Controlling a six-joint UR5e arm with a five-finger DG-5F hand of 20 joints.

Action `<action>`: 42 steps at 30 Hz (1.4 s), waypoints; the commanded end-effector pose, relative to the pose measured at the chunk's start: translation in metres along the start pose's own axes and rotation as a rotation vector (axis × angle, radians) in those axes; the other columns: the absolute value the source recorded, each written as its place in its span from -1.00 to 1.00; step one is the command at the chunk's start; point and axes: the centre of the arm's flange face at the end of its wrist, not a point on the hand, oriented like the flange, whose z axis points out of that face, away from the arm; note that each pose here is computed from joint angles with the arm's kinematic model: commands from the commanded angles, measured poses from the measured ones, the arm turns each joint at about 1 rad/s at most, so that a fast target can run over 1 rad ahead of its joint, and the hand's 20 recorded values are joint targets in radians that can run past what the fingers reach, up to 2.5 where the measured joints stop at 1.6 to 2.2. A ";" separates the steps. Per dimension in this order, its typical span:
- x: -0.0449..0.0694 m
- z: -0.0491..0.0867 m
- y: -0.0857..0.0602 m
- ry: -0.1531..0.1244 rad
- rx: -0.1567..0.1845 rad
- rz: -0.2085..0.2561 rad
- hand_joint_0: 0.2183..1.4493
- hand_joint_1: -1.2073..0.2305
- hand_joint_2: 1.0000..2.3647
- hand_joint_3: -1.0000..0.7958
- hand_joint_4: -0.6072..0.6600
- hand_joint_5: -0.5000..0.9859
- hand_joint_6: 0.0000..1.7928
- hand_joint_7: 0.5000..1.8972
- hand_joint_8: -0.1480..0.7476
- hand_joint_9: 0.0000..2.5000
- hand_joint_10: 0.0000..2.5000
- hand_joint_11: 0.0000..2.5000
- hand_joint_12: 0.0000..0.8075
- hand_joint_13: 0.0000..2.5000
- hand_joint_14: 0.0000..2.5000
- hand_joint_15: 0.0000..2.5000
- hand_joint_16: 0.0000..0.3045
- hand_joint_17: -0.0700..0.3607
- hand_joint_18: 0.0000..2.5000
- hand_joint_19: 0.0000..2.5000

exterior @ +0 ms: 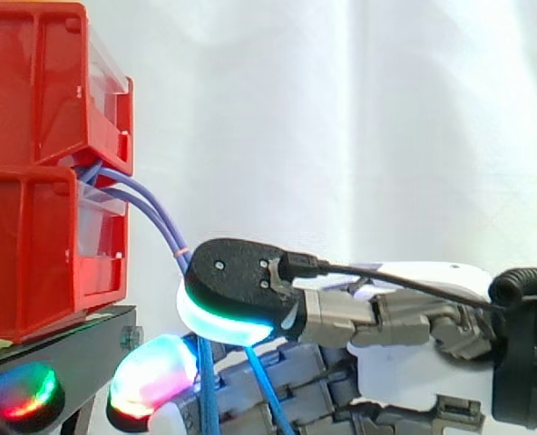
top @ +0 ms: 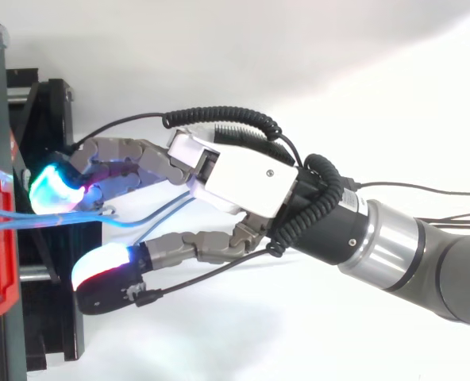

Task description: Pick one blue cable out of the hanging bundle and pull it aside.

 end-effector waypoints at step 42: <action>-0.016 0.000 0.051 0.092 0.056 0.120 -0.42 -0.15 -0.99 -0.36 0.32 -0.43 -0.44 -0.09 -0.07 -0.21 -0.99 -0.65 -0.21 -0.38 -0.99 -0.65 -0.69 -0.18 -0.56 -0.61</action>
